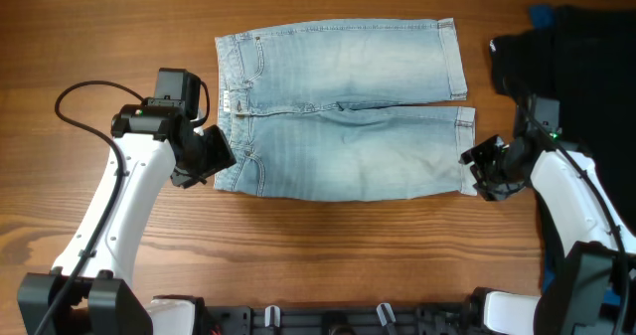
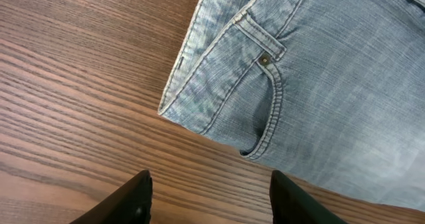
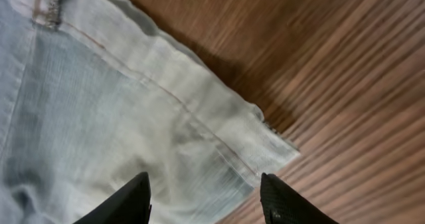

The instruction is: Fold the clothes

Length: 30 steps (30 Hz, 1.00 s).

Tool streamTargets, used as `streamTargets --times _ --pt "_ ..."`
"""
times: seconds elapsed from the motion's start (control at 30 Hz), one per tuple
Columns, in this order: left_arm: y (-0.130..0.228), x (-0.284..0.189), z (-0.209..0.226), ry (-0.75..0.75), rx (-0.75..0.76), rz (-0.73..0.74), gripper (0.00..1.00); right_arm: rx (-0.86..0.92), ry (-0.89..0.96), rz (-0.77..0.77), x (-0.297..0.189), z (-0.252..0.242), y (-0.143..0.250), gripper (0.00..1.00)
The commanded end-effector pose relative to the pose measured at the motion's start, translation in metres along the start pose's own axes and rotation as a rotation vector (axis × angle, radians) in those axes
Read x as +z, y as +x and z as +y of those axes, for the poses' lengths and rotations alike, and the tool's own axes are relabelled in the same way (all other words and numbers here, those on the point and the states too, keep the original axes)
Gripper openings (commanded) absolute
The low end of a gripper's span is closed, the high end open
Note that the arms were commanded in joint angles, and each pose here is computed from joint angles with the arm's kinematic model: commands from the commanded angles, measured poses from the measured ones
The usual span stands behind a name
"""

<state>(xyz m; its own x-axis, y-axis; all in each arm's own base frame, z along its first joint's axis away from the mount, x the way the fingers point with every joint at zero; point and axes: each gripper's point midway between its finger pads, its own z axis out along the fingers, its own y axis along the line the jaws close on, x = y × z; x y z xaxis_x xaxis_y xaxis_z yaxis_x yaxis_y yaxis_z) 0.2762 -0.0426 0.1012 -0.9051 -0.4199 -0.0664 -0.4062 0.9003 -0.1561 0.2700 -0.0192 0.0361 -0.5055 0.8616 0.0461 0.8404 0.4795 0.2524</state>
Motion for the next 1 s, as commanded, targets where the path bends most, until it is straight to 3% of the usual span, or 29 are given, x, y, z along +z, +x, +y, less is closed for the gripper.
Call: streamTargets --times 0.0,0.17,0.37,0.63,0.8,0.93,0.97 --pt "-0.001 -0.003 -0.004 0.015 0.01 -0.008 0.57 0.07 0.007 0.054 0.021 -0.016 0.016 0.55" --pt "-0.001 -0.003 -0.004 0.016 0.011 -0.01 0.58 0.069 0.023 0.015 0.034 -0.029 0.014 0.62" --pt "-0.001 -0.003 -0.004 0.016 0.011 -0.011 0.6 0.088 -0.016 -0.018 0.04 -0.025 0.008 0.61" --pt "-0.001 -0.003 -0.004 0.015 0.01 -0.008 0.61 0.048 0.006 -0.025 0.04 -0.029 0.008 0.14" --pt "0.008 0.0 0.002 -0.007 -0.042 0.026 0.58 -0.026 0.007 -0.031 0.04 -0.029 0.007 0.1" --pt "0.022 0.04 0.016 -0.021 -0.21 0.037 0.55 -0.049 0.012 -0.022 0.04 -0.03 0.009 0.13" --pt "0.022 0.05 0.017 -0.012 -0.243 0.024 0.48 -0.051 0.009 -0.024 0.04 -0.029 0.008 0.13"
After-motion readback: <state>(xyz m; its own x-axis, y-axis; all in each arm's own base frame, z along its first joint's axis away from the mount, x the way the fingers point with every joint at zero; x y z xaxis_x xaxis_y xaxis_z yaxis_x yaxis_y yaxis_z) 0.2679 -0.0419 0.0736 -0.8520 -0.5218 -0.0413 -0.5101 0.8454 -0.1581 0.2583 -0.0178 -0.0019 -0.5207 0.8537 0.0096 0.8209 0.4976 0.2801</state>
